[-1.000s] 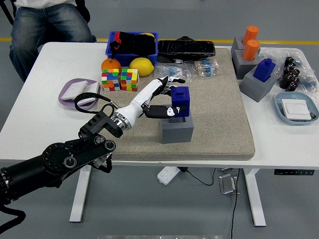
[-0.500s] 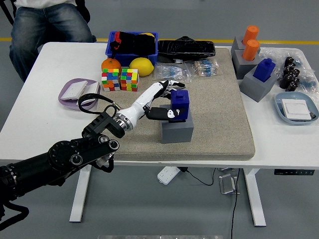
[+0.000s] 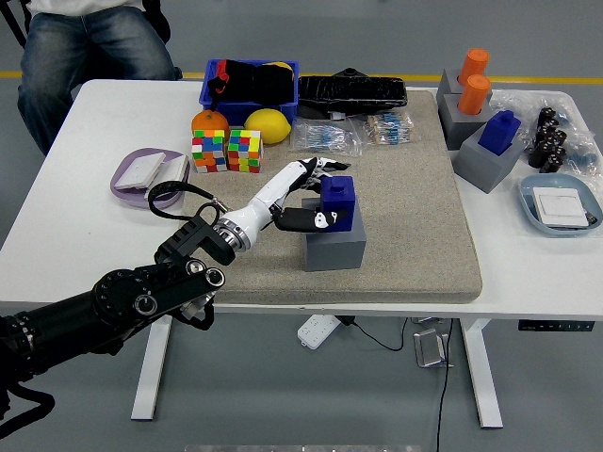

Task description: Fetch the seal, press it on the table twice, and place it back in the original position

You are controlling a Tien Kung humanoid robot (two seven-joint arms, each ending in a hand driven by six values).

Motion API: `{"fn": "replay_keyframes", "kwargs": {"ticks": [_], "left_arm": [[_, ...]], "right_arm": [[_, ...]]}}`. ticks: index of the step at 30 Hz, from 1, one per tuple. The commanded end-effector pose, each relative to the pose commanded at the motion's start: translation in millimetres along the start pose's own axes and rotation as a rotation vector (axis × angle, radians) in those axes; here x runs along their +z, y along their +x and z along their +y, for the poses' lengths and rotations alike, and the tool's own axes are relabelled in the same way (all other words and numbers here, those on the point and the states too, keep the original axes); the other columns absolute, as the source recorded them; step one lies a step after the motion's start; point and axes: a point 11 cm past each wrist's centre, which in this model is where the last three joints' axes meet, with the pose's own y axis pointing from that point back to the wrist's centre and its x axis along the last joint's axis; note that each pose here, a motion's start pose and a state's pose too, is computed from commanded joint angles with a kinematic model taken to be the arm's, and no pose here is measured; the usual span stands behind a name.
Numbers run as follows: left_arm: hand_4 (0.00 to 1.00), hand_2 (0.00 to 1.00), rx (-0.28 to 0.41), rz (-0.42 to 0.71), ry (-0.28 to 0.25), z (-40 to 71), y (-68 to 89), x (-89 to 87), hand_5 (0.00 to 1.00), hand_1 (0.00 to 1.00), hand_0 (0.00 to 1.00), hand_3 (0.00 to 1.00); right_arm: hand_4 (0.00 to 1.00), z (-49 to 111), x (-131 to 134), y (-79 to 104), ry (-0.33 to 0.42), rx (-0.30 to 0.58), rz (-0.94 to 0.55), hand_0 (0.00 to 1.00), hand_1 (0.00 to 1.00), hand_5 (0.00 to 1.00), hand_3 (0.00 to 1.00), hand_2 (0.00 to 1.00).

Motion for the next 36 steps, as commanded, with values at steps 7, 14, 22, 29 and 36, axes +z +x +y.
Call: {"fn": "replay_keyframes", "kwargs": {"ticks": [7, 14, 22, 29, 36], "left_arm": [[0.672, 0.450, -0.004, -0.017, -0.002, -0.4, 0.4, 0.3, 0.002, 0.486, 0.660, 0.795], [0.673, 0.447, -0.017, -0.038, 0.001, 0.1, 0.9, 0.4, 0.002, 0.490, 0.659, 0.795], [0.673, 0.445, -0.025, -0.048, 0.006, 0.4, 0.2, -0.9, 0.002, 0.489, 0.660, 0.794], [0.670, 0.445, -0.029, -0.064, -0.010, -1.1, 1.8, 4.8, 0.002, 0.490, 0.660, 0.794], [0.669, 0.441, -0.028, -0.075, -0.014, -1.9, 4.4, 6.7, 0.002, 0.489, 0.660, 0.794]], "right_arm": [[0.939, 0.1, -0.5, 0.3, 0.002, 0.001, -0.002, 0.915, 0.783, 0.624, 0.785, 0.787], [0.940, -0.2, 1.7, -0.5, -0.002, -0.001, -0.003, 0.915, 0.782, 0.623, 0.785, 0.788], [0.940, -0.1, 0.2, -0.5, 0.002, -0.002, -0.005, 0.915, 0.782, 0.623, 0.785, 0.787], [0.940, 0.0, 0.6, 0.1, 0.001, 0.000, -0.006, 0.915, 0.782, 0.623, 0.785, 0.786], [0.940, -0.2, 1.9, -0.5, -0.001, -0.002, -0.006, 0.915, 0.783, 0.622, 0.786, 0.785]]}}
